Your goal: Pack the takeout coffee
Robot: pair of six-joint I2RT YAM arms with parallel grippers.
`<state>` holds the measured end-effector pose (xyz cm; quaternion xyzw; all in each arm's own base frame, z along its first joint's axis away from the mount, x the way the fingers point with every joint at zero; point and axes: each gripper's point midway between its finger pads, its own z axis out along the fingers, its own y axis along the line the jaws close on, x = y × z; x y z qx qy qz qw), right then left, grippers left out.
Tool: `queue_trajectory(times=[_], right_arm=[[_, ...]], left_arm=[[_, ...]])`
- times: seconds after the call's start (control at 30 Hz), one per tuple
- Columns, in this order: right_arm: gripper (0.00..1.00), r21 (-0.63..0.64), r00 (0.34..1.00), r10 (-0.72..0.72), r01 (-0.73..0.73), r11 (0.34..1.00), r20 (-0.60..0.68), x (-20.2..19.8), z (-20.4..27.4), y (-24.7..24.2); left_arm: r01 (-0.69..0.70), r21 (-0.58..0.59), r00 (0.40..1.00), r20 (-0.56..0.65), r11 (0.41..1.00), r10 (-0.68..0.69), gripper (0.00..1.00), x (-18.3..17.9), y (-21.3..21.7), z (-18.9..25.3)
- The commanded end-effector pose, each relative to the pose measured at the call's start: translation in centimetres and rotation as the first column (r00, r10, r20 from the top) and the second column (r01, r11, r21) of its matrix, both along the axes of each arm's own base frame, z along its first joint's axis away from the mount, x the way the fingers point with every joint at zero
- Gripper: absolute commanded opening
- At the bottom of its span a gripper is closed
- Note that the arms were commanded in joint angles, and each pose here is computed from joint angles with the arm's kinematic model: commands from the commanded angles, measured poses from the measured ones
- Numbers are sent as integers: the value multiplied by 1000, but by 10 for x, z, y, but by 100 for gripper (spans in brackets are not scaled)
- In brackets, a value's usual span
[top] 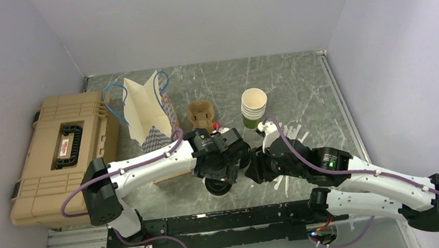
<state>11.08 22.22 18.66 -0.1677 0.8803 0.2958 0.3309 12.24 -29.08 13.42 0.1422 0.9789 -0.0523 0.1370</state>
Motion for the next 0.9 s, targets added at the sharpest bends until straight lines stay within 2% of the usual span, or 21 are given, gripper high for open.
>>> queue_trajectory(times=[0.0, 0.57, 0.7, 0.87], right_arm=[[45, 34, 999, -23, 22, 999, 26, 5, 13, 2], [44, 31, 1000, 9, -10, 999, 30, 7, 22, 14], [41, 38, 999, 32, -33, 999, 29, 8, 26, 23], [41, 18, 997, 71, -71, 997, 22, 8, 29, 39]], left_arm=[[10, -28, 999, 40, 1000, -9, 100, 4, -4, 16], [-36, -116, 994, 100, 993, 47, 99, 2, 12, 52], [-82, -137, 989, 110, 987, 97, 88, -2, 31, 53], [-117, -141, 986, 103, 983, 133, 82, -10, 50, 48]])
